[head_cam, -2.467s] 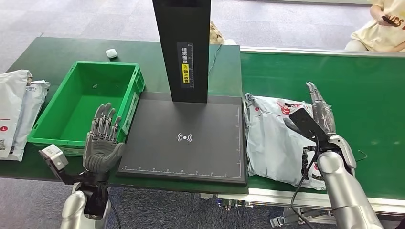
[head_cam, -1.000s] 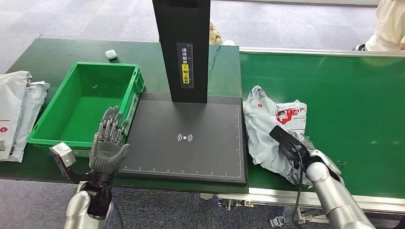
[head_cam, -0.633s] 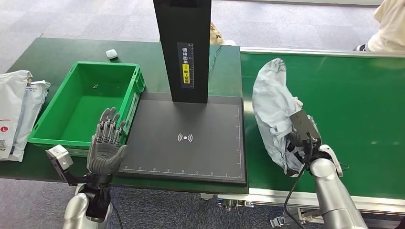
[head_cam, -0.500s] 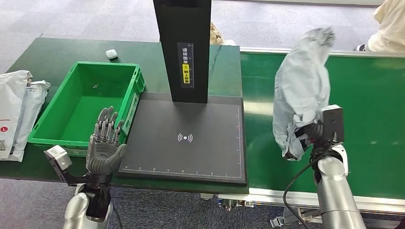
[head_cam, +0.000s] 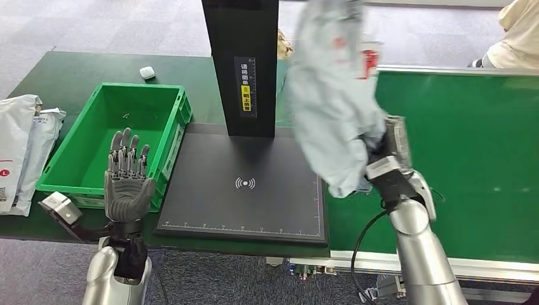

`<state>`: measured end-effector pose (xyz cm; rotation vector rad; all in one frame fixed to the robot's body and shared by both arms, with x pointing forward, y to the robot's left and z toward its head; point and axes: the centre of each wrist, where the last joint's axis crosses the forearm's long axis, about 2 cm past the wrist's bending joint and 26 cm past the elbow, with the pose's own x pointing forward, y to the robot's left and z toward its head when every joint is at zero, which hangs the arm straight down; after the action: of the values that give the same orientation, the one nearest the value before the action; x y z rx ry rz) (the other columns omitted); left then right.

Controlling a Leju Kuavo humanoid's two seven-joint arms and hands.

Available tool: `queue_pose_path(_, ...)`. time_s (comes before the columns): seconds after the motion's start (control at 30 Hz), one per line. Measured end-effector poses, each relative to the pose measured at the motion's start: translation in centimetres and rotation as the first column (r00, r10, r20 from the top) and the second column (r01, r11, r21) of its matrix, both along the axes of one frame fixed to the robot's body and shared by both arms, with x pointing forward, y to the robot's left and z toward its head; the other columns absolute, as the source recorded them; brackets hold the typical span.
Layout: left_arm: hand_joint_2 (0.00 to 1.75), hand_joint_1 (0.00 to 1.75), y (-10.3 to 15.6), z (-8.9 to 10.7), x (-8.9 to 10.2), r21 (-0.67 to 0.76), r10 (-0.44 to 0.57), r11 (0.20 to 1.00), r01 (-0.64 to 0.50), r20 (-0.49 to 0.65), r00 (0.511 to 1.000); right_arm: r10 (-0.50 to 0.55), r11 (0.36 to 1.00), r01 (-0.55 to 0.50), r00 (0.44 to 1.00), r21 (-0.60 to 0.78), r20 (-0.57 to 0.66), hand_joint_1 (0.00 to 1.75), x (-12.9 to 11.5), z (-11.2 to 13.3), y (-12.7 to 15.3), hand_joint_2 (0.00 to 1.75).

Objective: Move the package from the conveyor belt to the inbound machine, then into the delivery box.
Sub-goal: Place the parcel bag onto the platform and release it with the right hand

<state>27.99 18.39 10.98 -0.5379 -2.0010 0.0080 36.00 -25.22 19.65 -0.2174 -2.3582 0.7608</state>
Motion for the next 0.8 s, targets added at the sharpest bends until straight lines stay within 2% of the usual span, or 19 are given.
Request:
queue_pose_path(0.1,1.75,0.0,0.0,0.2,0.4,0.007,0.021,1.0,-0.021,0.013,1.0,0.124,0.966,-0.141,0.988,-0.215,-0.093,1.75,0.9,-0.5,2.7,1.75)
queue_pose_path(0.23,1.75,0.0,0.3,0.1,0.4,0.02,0.047,0.999,-0.047,0.017,0.999,0.185,0.816,-0.315,0.936,-0.484,-0.299,1.75,2.2,-1.8,5.2,1.75)
queue_pose_path(0.43,1.75,0.0,0.7,0.0,0.5,0.035,0.055,0.998,-0.055,0.012,0.998,0.079,0.535,-0.456,0.865,-0.711,-0.495,1.75,3.9,-3.7,6.4,1.75)
queue_pose_path(0.57,1.75,0.0,0.7,0.2,0.7,0.043,0.058,0.997,-0.058,0.005,0.998,-0.018,0.422,-0.475,0.847,-0.772,-0.531,1.72,4.8,-4.1,6.3,1.75)
queue_pose_path(0.63,1.75,0.0,0.8,0.3,0.8,0.044,0.059,0.997,-0.059,0.005,0.998,-0.03,0.424,-0.45,0.86,-0.786,-0.509,1.44,5.1,-4.3,6.1,1.75)
queue_pose_path(0.67,1.75,0.0,0.8,0.3,0.8,0.044,0.06,0.997,-0.06,0.005,0.998,-0.022,0.446,-0.427,0.874,-0.787,-0.486,1.47,5.1,-4.5,6.0,1.75)
queue_pose_path(0.77,1.75,0.0,0.8,0.1,0.6,0.044,0.062,0.997,-0.062,-0.001,0.998,0.025,0.569,-0.315,0.93,-0.76,-0.367,1.19,4.7,-5.3,5.3,1.75)
queue_pose_path(0.8,1.75,0.0,0.8,0.0,0.5,0.043,0.063,0.997,-0.062,-0.004,0.998,0.036,0.613,-0.278,0.945,-0.74,-0.326,0.78,4.5,-5.5,5.1,1.75)
